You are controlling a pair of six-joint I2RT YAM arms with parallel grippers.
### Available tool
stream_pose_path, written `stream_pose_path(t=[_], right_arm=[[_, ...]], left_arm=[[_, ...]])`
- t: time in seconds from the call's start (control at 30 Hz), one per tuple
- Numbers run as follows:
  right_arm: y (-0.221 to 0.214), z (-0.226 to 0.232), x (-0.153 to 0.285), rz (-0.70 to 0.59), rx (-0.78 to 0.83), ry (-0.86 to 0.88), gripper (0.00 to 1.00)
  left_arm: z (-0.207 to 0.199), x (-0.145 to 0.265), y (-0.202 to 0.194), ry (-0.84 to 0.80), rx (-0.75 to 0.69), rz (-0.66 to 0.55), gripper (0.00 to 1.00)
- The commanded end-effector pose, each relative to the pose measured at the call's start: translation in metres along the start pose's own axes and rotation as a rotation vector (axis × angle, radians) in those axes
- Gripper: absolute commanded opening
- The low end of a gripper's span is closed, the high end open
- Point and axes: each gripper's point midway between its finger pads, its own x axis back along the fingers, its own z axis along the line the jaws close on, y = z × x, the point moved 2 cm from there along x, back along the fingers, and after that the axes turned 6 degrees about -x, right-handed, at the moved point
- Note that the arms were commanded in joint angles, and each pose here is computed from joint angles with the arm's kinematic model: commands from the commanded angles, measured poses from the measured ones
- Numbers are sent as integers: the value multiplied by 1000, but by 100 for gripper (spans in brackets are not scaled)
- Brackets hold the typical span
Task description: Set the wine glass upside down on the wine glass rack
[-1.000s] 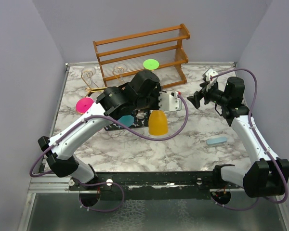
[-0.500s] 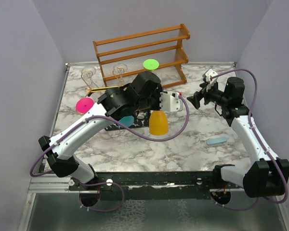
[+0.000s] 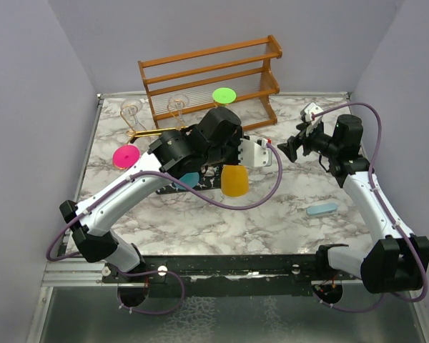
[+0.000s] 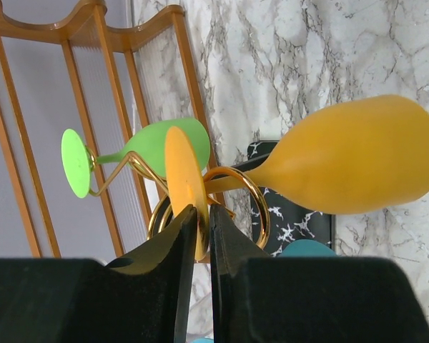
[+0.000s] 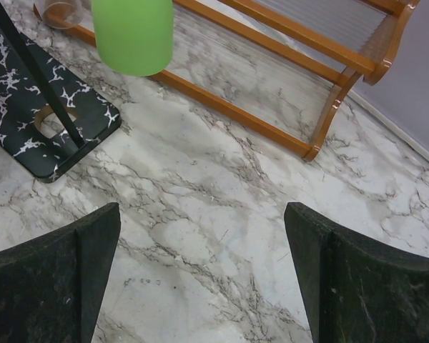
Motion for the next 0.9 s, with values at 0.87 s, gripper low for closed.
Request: stream_pose_path(t=[0.87], right_arm=[[-1, 0, 3, -10, 24, 9, 97]], left_arm=[[-2, 7, 10, -13, 28, -35, 28]])
